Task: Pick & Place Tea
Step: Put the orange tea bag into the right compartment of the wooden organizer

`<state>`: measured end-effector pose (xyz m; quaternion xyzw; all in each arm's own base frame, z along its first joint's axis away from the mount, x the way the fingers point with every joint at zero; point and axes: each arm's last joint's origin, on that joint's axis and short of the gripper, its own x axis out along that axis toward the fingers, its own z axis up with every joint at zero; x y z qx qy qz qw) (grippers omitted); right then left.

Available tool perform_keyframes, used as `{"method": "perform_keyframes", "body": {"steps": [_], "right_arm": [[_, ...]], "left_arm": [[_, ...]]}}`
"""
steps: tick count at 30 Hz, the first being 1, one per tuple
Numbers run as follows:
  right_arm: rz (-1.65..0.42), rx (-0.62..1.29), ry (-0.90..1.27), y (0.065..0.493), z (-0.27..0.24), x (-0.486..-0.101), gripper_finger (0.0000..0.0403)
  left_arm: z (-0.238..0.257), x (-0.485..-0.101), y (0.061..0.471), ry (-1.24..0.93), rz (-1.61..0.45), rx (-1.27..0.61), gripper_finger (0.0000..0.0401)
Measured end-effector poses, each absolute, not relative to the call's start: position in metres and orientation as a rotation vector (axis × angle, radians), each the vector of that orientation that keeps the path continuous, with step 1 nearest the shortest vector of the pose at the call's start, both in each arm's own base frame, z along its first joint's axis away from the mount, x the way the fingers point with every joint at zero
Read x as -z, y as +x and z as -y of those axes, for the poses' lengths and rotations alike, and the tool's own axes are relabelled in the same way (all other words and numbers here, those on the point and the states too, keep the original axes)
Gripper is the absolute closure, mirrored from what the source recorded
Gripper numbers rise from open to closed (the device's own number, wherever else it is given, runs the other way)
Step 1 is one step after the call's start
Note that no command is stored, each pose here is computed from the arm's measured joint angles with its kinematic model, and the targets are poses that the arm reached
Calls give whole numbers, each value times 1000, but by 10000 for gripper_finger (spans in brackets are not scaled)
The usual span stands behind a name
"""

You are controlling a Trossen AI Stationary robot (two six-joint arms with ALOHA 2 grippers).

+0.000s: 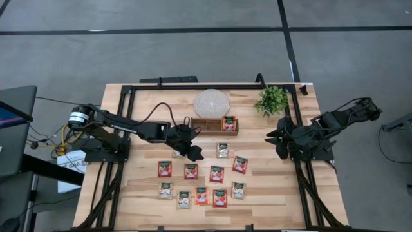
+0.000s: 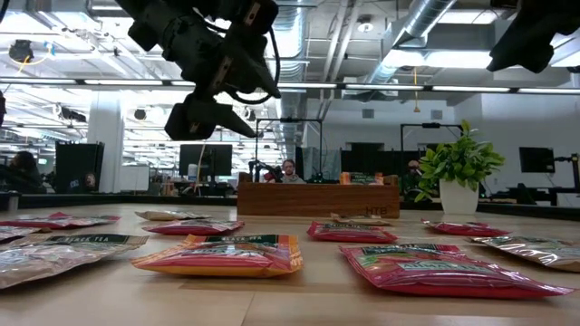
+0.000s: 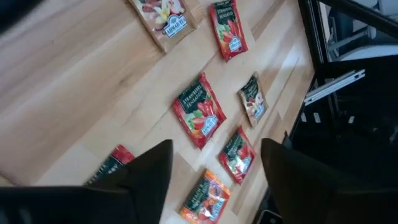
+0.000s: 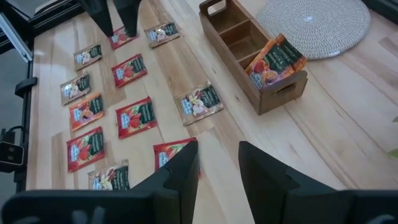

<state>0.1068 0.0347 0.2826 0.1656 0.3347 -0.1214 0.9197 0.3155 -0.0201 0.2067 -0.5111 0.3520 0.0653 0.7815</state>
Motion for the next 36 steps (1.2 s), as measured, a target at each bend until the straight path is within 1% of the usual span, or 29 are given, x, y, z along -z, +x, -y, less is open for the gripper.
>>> {"method": "perform_keyframes", "body": {"steps": [4,7,14,19,23,28,32,36], "right_arm": [[-689,250,340,107,-35,-282,295],[-689,250,340,107,-35,-282,295],[-696,252,337,106,-34,-282,295],[-696,251,337,106,-34,-282,295],[-698,250,338,106,-34,-282,295],[-698,249,338,106,-34,-282,295],[-701,250,336,106,-34,-282,295],[-707,252,332,105,-34,-281,295]], "left_arm": [[39,-217,321,-998,-676,-31,137],[60,-234,325,-916,-646,-14,132],[100,-264,321,-741,-707,-88,133],[122,-268,330,-639,-748,-104,133],[136,-258,349,-560,-798,-62,133],[150,-234,371,-464,-918,2,133],[156,-209,378,-475,-1037,75,133],[160,-197,379,-512,-1123,150,133]]}}
